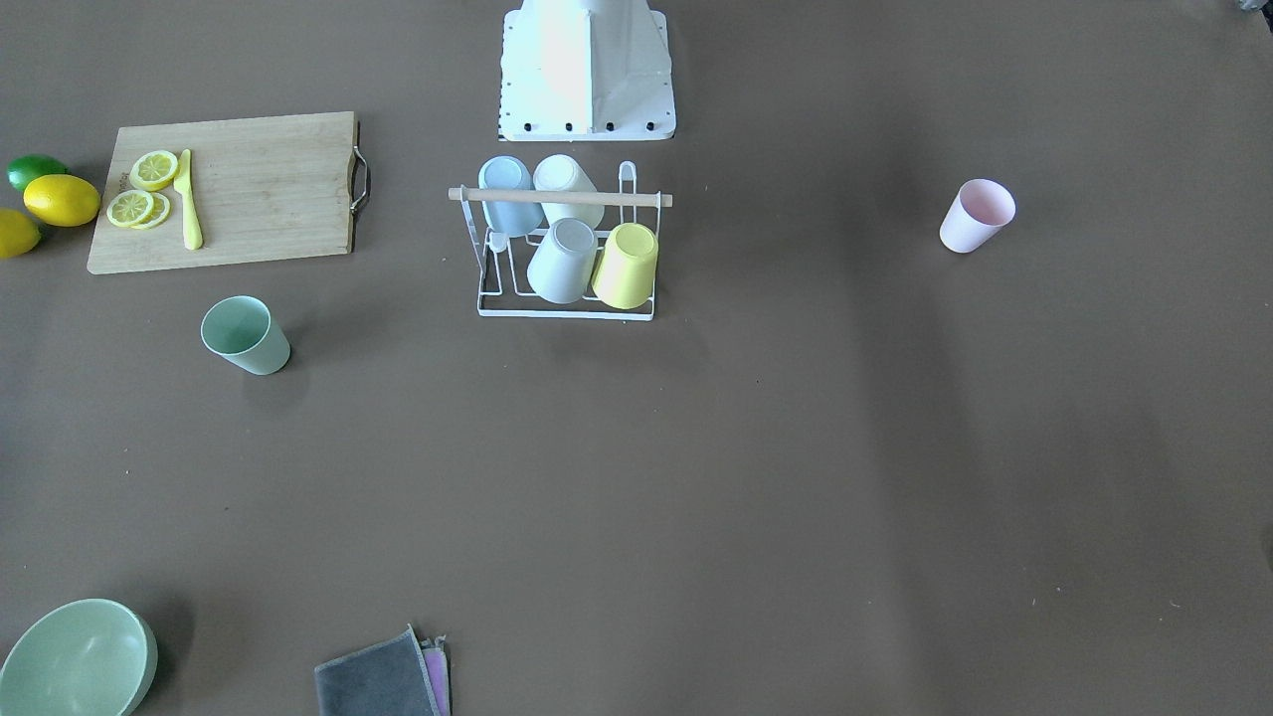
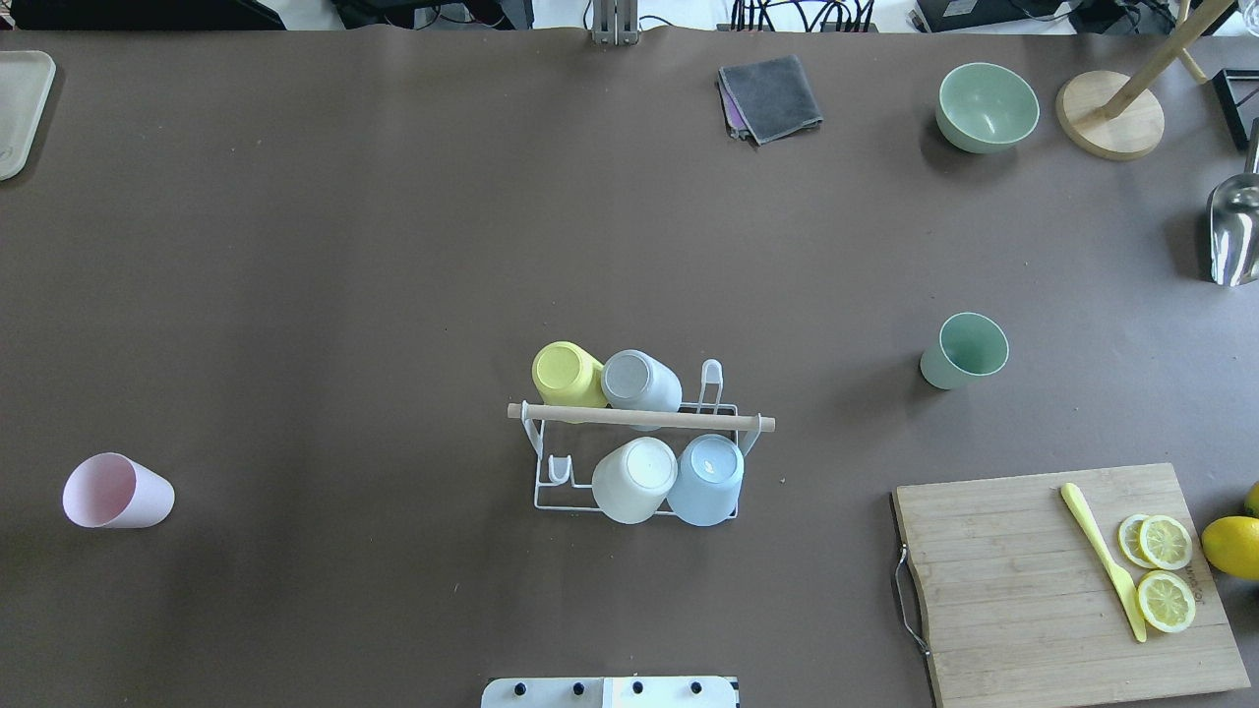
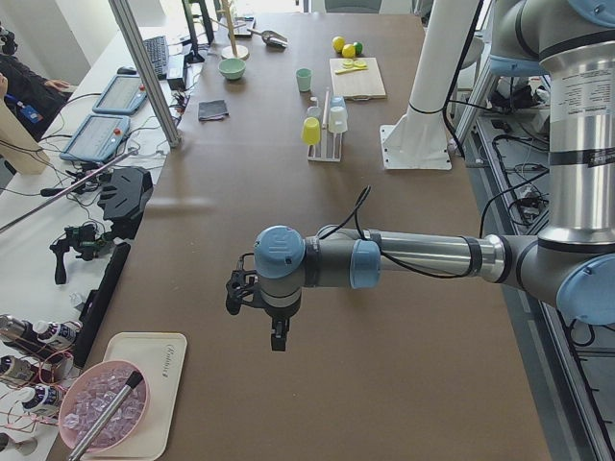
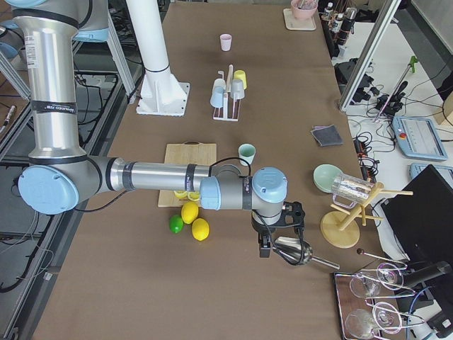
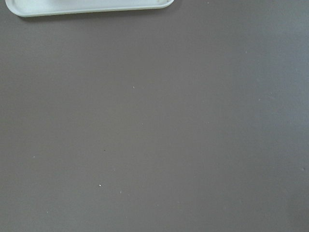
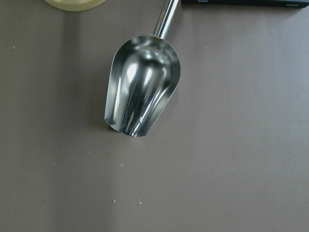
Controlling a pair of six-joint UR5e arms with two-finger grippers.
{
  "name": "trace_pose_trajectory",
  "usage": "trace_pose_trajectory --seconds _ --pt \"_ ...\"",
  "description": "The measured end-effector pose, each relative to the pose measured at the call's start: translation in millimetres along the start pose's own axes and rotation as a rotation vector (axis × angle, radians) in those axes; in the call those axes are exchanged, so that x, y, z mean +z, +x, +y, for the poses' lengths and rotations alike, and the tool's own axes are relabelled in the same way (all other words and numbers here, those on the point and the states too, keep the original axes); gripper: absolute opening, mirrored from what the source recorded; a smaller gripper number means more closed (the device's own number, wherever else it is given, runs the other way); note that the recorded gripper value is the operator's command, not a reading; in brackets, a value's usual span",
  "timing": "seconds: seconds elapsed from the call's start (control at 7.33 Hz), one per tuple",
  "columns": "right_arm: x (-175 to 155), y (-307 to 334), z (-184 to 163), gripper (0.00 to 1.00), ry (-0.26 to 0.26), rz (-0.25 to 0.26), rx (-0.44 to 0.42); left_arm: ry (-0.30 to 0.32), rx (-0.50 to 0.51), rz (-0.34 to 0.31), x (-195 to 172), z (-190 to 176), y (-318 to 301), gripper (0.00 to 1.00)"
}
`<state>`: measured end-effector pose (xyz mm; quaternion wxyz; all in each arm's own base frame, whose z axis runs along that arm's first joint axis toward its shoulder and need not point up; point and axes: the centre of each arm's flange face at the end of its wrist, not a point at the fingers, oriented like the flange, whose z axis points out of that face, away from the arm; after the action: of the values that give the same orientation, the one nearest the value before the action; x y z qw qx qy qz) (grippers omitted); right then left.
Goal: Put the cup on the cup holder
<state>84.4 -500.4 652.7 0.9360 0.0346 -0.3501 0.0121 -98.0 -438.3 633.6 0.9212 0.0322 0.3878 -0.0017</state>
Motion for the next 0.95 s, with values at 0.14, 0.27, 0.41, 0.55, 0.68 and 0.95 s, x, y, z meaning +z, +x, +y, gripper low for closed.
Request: trace_pose_trajectory --seconds 0.14,0.27,0.41,0.55,0.68,0.95 --pt "0.2 0.4 0.1 1.00 0.000 0.000 0.001 -0.002 -0.003 0.000 1.7 0.4 -1.7 0.98" --pt "0.5 0.6 0.2 1.00 -0.001 0.000 0.001 -0.002 -0.002 -0.001 2.1 -0.1 -2.1 0.98" --pt "0.7 0.6 0.2 1.00 -0.001 0.000 0.001 -0.002 0.006 -0.001 2.8 -2.4 0.6 0.98" --pt "1.0 0.7 0.2 1.00 -0.002 0.000 0.002 -0.010 0.019 -0.001 6.4 -4.8 5.9 0.98" --pt "1.4 1.2 0.4 1.00 -0.003 0.000 0.002 -0.030 0.043 -0.001 15.3 -7.7 16.3 0.98" --pt "1.9 1.7 0.7 1.00 -0.004 0.000 0.003 -0.066 0.123 -0.011 30.6 -14.6 45.5 0.98"
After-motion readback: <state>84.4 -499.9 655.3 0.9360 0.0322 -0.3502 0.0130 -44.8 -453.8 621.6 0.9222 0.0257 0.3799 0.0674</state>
